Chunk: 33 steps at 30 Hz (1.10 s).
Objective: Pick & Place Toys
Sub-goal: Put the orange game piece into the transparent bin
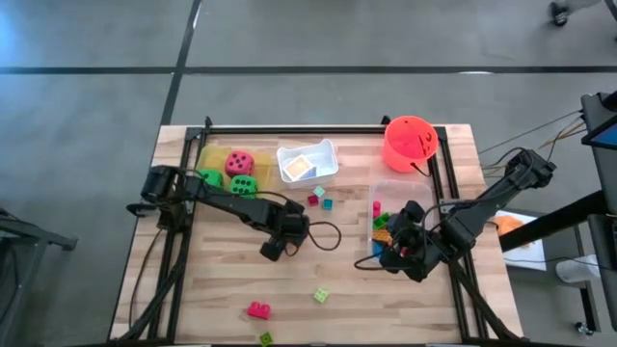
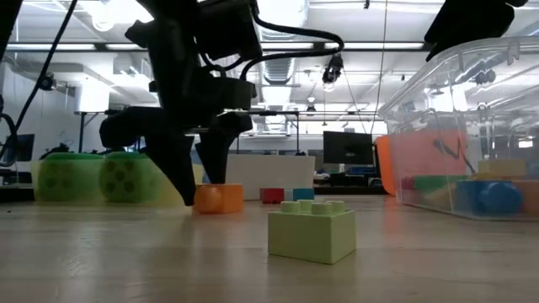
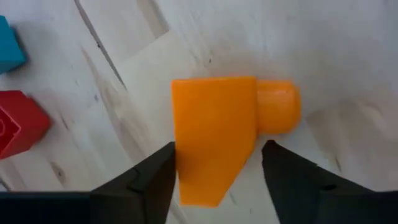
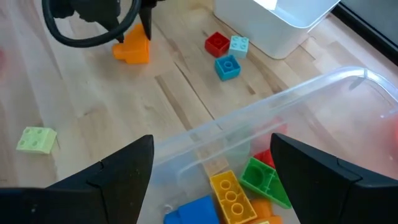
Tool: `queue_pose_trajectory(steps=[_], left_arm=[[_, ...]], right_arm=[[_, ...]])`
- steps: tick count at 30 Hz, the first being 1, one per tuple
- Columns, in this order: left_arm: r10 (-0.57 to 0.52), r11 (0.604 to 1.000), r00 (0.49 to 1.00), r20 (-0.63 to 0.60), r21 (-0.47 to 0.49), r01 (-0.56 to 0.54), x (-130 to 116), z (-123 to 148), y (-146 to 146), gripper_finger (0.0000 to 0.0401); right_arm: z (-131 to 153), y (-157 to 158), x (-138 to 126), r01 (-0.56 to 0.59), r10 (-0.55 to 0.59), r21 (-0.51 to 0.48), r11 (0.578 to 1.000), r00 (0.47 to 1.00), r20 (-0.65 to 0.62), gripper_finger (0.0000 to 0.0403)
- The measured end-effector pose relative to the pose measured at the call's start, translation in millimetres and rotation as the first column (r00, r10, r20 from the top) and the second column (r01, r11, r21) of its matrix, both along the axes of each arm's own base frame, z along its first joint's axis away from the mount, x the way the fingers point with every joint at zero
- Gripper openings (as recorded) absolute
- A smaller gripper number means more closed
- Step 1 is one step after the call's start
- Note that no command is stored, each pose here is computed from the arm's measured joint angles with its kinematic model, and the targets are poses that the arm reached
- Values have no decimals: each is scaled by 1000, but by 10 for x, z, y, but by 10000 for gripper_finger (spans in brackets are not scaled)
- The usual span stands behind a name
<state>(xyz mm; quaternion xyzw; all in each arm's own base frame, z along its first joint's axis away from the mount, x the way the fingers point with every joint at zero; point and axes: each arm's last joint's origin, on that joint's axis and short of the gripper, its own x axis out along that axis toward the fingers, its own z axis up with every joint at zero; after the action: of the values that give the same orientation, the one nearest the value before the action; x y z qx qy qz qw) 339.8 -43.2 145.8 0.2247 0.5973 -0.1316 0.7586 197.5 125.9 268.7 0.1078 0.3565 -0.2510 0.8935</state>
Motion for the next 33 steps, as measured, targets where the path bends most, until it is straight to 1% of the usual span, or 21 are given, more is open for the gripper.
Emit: queue_pose_trajectory(steps=[5, 11, 15, 25, 28, 33], left_arm=[[-28, 999, 1000, -14, -21, 28, -8, -3, 4, 169], [-33, 999, 999, -28, -34, 32, -22, -3, -2, 103], [-26, 999, 999, -43, -33, 24, -36, -6, 0, 79], [53, 997, 998, -43, -58, -55, -38, -5, -2, 73], [72, 995, 997, -42, -62, -74, -38, -5, -2, 89], [98, 993, 994, -52, -66, -101, -47, -12, -1, 130]], right_arm=[[-14, -2, -3, -2, 2, -4, 1000, 1000, -4, 317], [-21, 0, 0, -2, 2, -1, 1000, 1000, -1, 317], [-22, 0, 0, -2, 2, 0, 1000, 1000, 0, 317], [-30, 9, 11, -6, 5, 7, 1000, 1000, 11, 317], [-34, 10, 12, -8, 7, 7, 1000, 1000, 12, 317], [-38, 9, 12, -8, 8, 6, 1000, 1000, 11, 317]])
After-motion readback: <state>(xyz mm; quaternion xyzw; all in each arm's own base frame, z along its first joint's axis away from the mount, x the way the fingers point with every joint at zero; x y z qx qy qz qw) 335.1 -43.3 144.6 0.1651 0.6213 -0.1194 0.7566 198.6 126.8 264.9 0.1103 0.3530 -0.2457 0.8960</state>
